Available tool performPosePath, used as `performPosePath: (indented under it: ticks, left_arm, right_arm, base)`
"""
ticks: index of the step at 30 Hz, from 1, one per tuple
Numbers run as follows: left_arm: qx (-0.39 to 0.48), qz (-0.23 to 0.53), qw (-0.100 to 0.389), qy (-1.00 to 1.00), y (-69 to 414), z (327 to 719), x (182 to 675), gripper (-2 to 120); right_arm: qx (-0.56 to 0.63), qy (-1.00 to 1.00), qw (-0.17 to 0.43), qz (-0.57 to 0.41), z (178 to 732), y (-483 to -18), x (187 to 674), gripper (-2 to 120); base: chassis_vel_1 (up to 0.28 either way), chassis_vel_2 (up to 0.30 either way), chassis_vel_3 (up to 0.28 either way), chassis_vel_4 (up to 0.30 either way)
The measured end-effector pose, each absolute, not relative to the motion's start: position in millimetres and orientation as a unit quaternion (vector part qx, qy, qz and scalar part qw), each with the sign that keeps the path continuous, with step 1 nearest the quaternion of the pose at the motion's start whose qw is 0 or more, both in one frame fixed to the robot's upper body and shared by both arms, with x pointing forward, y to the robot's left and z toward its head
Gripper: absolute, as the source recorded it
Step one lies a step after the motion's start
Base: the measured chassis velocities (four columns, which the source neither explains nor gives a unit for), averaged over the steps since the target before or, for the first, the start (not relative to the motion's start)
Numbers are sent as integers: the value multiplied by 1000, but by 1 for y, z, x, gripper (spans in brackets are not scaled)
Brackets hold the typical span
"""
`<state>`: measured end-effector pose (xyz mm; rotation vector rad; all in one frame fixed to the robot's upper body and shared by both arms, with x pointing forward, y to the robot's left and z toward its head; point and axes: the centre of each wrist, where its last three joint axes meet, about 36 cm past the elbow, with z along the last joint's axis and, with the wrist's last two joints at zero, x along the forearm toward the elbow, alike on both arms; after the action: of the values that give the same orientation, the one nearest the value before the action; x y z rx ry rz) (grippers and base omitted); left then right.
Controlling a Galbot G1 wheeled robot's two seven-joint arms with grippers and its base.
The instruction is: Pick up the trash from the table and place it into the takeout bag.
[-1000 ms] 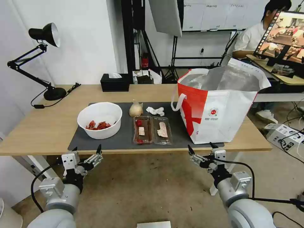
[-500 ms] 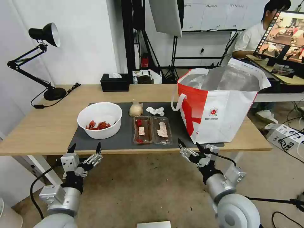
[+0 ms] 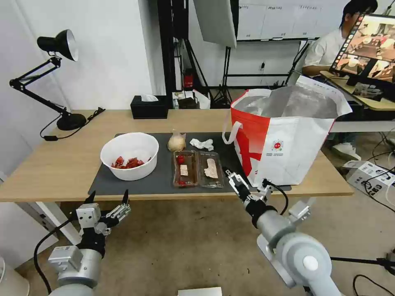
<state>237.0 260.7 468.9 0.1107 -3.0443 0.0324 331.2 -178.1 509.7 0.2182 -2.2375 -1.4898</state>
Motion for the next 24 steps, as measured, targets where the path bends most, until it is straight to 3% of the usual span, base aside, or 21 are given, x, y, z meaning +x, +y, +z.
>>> performPosePath:
  ticks: [24]
  left_arm:
    - [61, -7, 59, -996, 268, 467, 228, 100]
  right_arm:
    - [19, -758, 277, -591, 490, -119, 375, 100]
  base:
    - [0, 0, 0, 0]
